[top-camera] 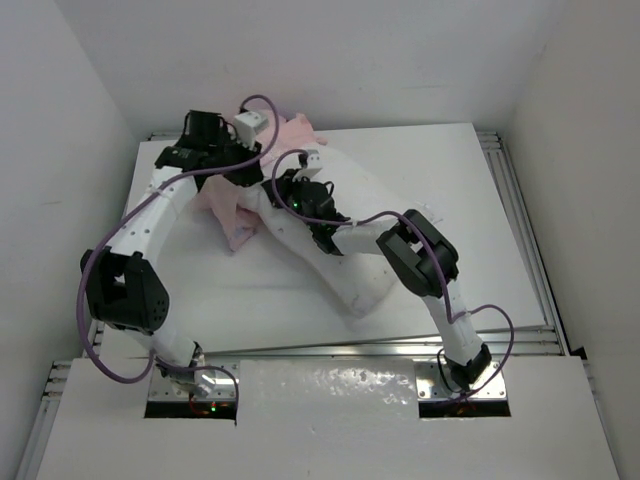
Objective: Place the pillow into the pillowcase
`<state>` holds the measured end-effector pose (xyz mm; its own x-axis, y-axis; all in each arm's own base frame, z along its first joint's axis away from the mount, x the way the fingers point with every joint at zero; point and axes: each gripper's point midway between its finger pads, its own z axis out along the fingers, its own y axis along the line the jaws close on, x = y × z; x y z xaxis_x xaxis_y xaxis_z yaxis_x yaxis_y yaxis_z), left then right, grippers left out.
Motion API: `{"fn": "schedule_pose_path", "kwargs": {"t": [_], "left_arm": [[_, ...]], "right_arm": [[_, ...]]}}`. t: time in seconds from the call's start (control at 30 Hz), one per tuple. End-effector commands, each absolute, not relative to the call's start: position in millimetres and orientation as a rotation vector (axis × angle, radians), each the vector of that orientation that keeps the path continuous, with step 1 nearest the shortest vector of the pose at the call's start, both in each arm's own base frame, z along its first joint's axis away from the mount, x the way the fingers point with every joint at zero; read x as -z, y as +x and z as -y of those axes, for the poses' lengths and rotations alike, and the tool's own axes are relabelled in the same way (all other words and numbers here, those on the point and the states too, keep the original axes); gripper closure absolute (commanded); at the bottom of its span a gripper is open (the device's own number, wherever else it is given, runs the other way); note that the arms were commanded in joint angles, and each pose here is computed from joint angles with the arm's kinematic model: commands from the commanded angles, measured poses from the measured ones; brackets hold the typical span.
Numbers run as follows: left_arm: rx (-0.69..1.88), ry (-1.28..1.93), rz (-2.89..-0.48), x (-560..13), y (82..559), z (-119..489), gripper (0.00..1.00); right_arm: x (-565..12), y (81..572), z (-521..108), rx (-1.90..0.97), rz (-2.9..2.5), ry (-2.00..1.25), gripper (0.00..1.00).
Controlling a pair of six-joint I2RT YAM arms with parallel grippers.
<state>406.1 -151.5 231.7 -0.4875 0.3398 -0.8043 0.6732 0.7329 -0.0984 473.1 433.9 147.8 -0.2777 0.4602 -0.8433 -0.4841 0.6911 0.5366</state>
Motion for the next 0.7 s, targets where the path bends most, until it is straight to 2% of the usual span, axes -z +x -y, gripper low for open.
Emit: {"fn": "schedule_pose_path", "kwargs": {"t": [0.0, 0.03, 0.07, 0.17, 0.2, 0.23, 0.4, 0.53, 0.6, 0.63, 0.67], "left_arm": [[0.119, 0.428, -2.068, -271, 445, 73, 0.72], [0.072, 0.397, -2.078, -268, 447, 65, 0.61], [0.034, 0.378, -2.089, -264, 449, 60, 0.55], [-0.028, 0.382, -2.115, -244, 448, 56, 0.41], [-0.023, 0.403, -2.123, -236, 447, 60, 0.39], [-0.005, 0.423, -2.126, -232, 445, 68, 0.24], [-0.046, 0.433, -2.125, -221, 452, 80, 0.22], [-0.238, 0.367, -2.082, -224, 469, 63, 0.33], [-0.338, 0.351, -2.053, -228, 475, 57, 0.53], [-0.351, 0.347, -2.047, -229, 476, 59, 0.72], [-0.36, 0.343, -2.044, -229, 477, 59, 0.82]], "right_arm": [[-183, 461, -433, -1.014, -1.531, 0.027, 1.0], [-185, 460, -435, -1.034, -1.526, 0.029, 1.0], [-187, 459, -435, -1.042, -1.522, 0.028, 1.0], [-187, 458, -437, -1.054, -1.521, 0.018, 1.0], [-186, 458, -437, -1.053, -1.522, 0.015, 1.0], [-186, 456, -438, -1.051, -1.524, 0.009, 1.0], [-182, 453, -432, -1.034, -1.529, -0.001, 1.0], [-177, 449, -429, -1.001, -1.533, -0.03, 1.0], [-174, 447, -427, -0.988, -1.539, -0.035, 1.0], [-175, 447, -426, -0.985, -1.537, -0.039, 1.0], [-174, 446, -426, -0.983, -1.538, -0.042, 1.0]]}}
